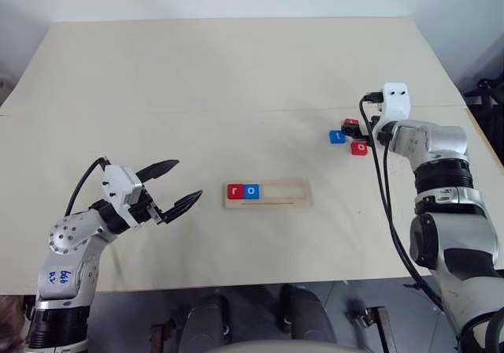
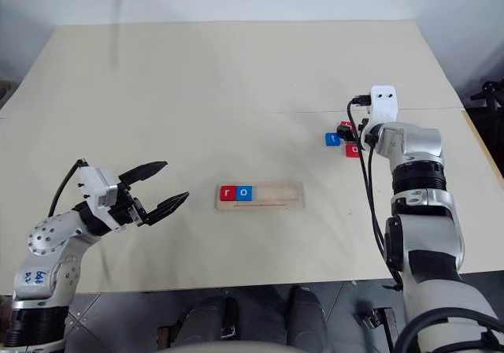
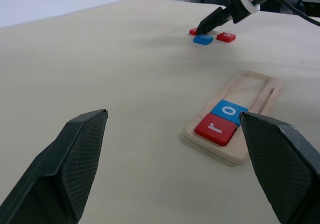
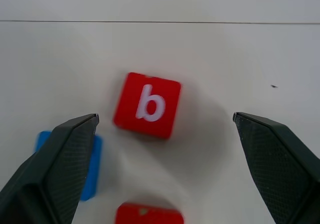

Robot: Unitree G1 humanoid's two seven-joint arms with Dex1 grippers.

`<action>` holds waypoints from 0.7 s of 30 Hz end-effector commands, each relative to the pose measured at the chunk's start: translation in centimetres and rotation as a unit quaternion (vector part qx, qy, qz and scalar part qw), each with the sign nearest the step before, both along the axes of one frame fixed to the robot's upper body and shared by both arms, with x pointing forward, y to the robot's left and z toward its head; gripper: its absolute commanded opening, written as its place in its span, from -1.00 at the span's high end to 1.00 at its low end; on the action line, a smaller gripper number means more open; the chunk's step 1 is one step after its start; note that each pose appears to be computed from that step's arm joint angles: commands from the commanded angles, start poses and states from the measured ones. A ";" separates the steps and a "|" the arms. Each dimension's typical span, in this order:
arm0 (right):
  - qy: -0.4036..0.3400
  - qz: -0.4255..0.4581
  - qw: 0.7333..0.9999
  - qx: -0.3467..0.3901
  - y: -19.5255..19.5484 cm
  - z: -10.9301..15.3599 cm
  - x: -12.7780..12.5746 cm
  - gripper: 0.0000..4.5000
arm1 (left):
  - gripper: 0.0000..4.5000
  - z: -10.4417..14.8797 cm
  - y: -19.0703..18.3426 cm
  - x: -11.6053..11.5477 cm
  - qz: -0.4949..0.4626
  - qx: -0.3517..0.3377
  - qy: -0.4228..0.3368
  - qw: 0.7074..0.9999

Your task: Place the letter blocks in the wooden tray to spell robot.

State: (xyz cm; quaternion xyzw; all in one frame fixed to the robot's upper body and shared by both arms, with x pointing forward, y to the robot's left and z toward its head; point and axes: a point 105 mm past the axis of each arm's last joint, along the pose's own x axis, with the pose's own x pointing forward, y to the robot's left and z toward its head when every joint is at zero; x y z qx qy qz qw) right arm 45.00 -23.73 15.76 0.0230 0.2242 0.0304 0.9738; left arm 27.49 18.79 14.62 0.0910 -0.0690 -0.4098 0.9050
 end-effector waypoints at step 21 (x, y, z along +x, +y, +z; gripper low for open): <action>-0.061 0.014 0.998 -0.007 -0.7 4.2 -1.0 0.35 | -1.00 1.8 -2.0 -0.1 -0.073 -0.001 -0.027 0.997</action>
